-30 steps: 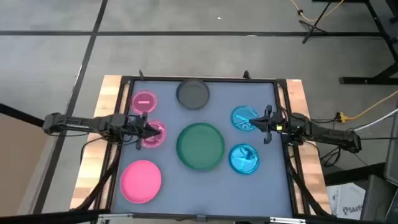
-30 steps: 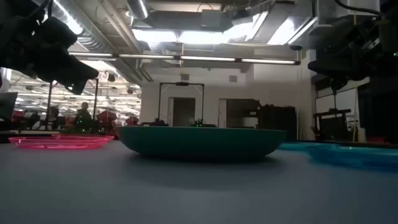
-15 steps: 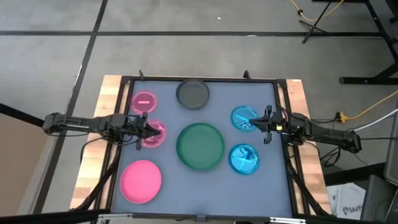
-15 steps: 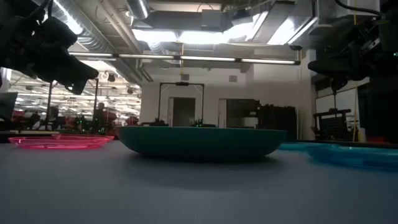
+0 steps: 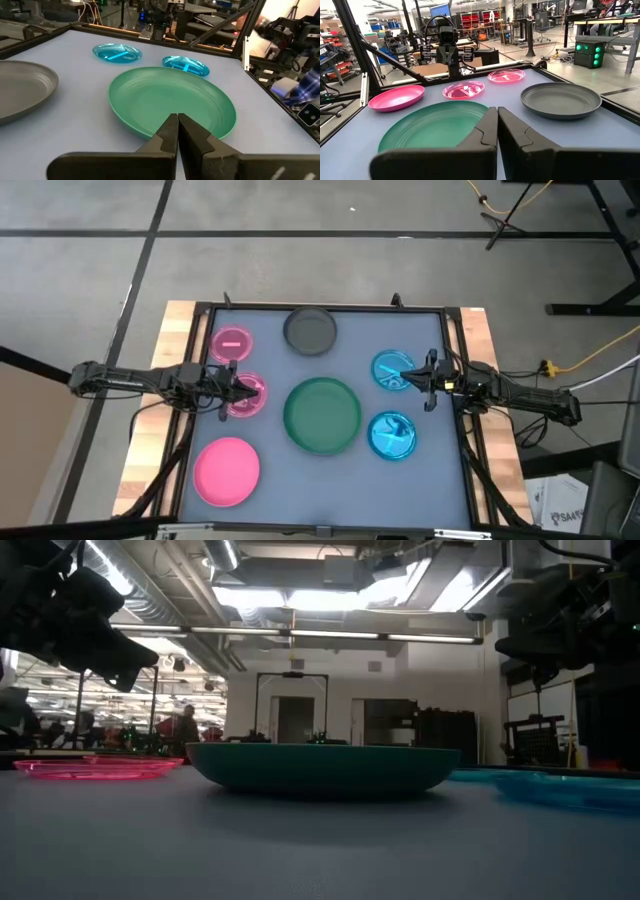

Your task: Stack plastic plates

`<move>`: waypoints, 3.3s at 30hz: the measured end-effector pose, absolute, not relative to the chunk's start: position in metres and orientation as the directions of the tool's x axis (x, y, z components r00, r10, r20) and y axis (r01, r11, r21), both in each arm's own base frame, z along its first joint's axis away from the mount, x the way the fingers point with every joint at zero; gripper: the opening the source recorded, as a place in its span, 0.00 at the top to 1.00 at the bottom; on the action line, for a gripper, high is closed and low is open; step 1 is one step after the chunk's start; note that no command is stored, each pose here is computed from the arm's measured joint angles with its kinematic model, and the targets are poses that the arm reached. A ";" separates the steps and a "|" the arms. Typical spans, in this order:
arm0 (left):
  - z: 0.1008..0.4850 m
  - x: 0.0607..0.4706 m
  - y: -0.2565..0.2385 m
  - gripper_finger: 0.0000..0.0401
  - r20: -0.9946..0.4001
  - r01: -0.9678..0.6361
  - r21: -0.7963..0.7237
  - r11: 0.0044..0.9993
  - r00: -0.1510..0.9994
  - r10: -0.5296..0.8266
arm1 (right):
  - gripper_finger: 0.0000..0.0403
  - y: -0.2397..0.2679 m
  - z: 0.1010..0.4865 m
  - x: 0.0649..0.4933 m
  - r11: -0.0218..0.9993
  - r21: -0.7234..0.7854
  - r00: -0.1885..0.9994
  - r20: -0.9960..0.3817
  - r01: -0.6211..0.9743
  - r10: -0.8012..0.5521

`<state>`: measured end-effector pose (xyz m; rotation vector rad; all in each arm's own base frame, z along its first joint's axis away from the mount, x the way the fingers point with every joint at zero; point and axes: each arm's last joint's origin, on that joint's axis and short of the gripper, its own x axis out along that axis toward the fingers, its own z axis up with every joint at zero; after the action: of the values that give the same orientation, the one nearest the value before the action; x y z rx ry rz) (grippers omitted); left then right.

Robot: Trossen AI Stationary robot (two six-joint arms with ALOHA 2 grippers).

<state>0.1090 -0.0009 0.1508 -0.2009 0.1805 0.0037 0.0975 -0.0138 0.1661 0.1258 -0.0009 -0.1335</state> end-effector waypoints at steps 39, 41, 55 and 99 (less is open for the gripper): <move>0.202 0.106 0.009 0.99 0.272 -0.275 -0.181 0.944 0.909 0.317 | 0.99 -0.014 0.166 0.097 0.983 0.125 0.991 -0.006 0.133 -0.133; 0.207 0.107 0.009 0.99 0.274 -0.271 -0.181 0.945 0.909 0.313 | 0.99 -0.014 0.166 0.098 0.983 0.125 0.991 -0.006 0.133 -0.133; 0.230 0.144 0.009 0.99 0.122 -0.332 -0.090 0.939 0.932 0.341 | 0.99 -0.016 0.168 0.097 0.973 0.124 0.981 0.012 0.193 -0.196; 0.211 0.205 0.132 0.50 -0.493 -0.747 -0.208 0.631 0.637 0.592 | 0.99 -0.018 0.168 0.097 0.951 0.123 0.958 0.016 0.283 -0.287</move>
<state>0.2052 0.1325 0.2107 -0.4185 0.4024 0.7901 0.0965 -0.0183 0.1685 0.1204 -0.0339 -0.2896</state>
